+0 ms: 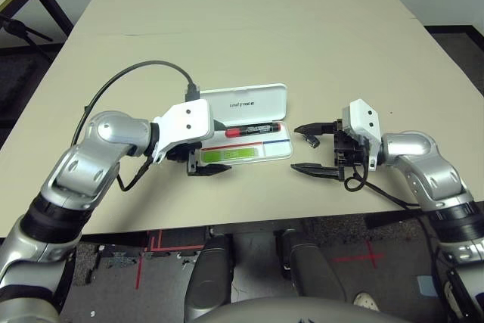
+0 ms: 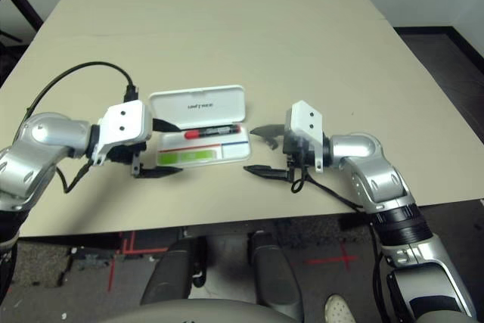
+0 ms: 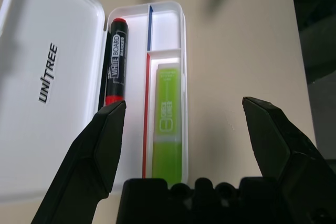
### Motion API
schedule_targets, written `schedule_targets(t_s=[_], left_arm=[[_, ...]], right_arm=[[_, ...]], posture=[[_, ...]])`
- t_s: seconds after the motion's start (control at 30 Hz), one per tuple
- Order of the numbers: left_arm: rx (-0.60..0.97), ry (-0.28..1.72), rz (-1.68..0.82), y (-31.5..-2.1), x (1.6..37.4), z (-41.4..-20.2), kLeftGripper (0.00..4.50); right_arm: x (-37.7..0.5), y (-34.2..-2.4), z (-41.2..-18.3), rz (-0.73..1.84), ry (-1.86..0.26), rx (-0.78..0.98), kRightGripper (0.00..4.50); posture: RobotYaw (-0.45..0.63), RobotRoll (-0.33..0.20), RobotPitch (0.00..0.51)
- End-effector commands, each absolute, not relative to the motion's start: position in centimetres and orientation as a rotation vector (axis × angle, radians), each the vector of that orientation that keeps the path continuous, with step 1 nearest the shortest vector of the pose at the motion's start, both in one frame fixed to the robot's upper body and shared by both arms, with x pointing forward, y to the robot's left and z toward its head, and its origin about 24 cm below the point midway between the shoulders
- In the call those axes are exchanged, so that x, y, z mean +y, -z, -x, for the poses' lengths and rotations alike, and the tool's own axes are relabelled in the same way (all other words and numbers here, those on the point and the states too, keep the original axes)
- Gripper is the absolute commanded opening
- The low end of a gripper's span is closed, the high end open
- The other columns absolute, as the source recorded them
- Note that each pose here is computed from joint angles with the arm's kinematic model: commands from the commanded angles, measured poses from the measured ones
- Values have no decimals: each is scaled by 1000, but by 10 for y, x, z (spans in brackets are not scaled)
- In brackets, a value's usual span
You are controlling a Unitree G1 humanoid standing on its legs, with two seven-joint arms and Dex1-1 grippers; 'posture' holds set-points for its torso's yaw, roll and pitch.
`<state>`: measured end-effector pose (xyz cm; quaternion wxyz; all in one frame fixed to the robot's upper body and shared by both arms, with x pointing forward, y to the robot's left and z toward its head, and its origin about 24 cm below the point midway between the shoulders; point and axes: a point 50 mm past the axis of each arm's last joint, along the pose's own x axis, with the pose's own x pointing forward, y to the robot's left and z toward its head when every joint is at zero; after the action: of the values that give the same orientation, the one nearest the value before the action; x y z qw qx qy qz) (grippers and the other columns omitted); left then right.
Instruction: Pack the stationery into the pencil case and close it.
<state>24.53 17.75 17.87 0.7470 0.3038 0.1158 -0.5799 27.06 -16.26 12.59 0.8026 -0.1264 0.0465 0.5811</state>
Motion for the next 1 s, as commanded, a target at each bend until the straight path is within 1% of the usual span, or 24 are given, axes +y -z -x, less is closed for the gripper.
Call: schedule_targets(t_s=[0.03, 0.17, 0.37, 0.63, 0.8, 1.0], left_arm=[[200, 1295, -652, -185, 179, -235, 4464], [158, 1314, -622, -187, 178, -228, 4464], [120, 1349, -600, -184, 177, -222, 4464], [102, 1361, -629, -185, 180, -220, 4464], [106, 1360, -639, -183, 179, -219, 4464], [107, 1357, -642, -182, 177, -219, 4464]], right_arm=[[-167, -141, -270, 220, -1118, 55, 4500], [-169, -149, -269, 192, -981, 74, 4500], [-165, -149, -267, 188, -803, 164, 4500], [-158, -146, -263, 173, -737, 351, 4500], [-156, -149, -269, 186, -682, 447, 4500], [-154, -150, -273, 194, -663, 530, 4500]], posture=[[-2, 0, 181], [-8, 0, 187], [-19, 0, 194], [-10, 0, 194], [-2, 0, 191], [15, 0, 189]])
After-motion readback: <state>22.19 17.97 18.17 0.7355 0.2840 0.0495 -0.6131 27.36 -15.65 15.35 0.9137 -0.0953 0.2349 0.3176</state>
